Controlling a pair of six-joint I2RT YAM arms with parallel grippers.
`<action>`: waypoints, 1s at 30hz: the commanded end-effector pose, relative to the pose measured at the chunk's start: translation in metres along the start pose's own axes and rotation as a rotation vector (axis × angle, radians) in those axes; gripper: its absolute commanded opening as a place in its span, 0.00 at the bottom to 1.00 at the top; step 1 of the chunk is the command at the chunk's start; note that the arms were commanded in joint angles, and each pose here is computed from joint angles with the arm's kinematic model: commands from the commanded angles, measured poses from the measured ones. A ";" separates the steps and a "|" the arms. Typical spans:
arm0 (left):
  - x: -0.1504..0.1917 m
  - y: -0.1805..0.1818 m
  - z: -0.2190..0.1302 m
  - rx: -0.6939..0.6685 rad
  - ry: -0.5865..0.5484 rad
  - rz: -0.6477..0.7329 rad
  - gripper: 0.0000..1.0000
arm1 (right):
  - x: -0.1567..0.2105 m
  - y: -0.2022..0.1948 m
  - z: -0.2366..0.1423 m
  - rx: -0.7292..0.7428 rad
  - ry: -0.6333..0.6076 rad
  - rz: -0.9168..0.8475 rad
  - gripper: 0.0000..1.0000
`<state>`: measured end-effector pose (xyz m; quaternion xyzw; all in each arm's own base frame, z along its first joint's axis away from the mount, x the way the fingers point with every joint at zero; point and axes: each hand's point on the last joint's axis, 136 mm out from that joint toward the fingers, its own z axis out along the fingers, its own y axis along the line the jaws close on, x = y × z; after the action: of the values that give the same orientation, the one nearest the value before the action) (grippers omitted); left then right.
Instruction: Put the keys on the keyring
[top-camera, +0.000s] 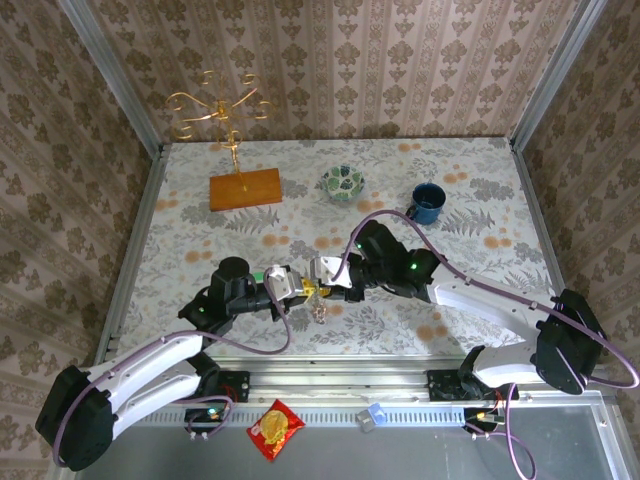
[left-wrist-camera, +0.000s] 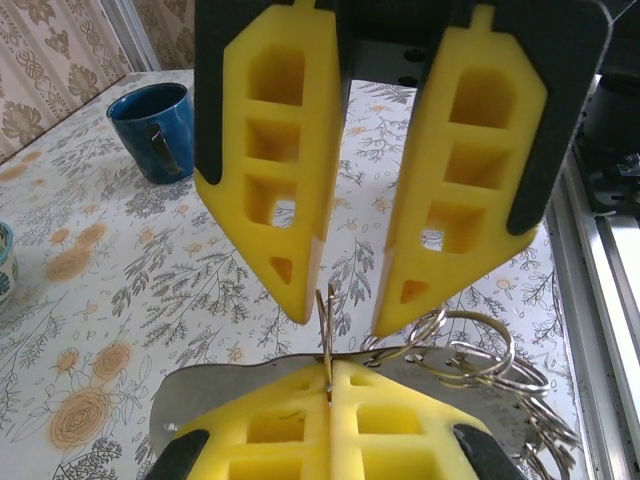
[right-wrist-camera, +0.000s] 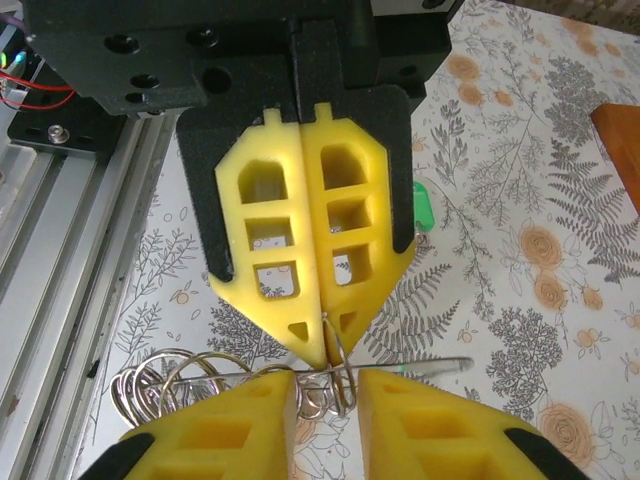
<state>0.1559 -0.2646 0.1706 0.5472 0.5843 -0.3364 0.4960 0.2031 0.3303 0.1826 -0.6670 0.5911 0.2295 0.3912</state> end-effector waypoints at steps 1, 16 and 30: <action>-0.019 0.001 0.000 0.013 -0.031 0.056 0.00 | -0.008 -0.003 -0.001 0.004 -0.002 -0.029 0.18; -0.021 0.005 0.003 -0.008 -0.043 0.062 0.15 | -0.015 0.007 -0.001 -0.057 -0.046 0.000 0.00; -0.024 0.004 -0.001 -0.019 -0.041 0.084 0.00 | 0.012 -0.005 -0.013 0.068 0.045 -0.011 0.22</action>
<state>0.1549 -0.2680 0.1706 0.5581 0.5787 -0.3288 0.4955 0.2027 0.3255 0.1802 -0.6635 0.5986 0.2240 0.3889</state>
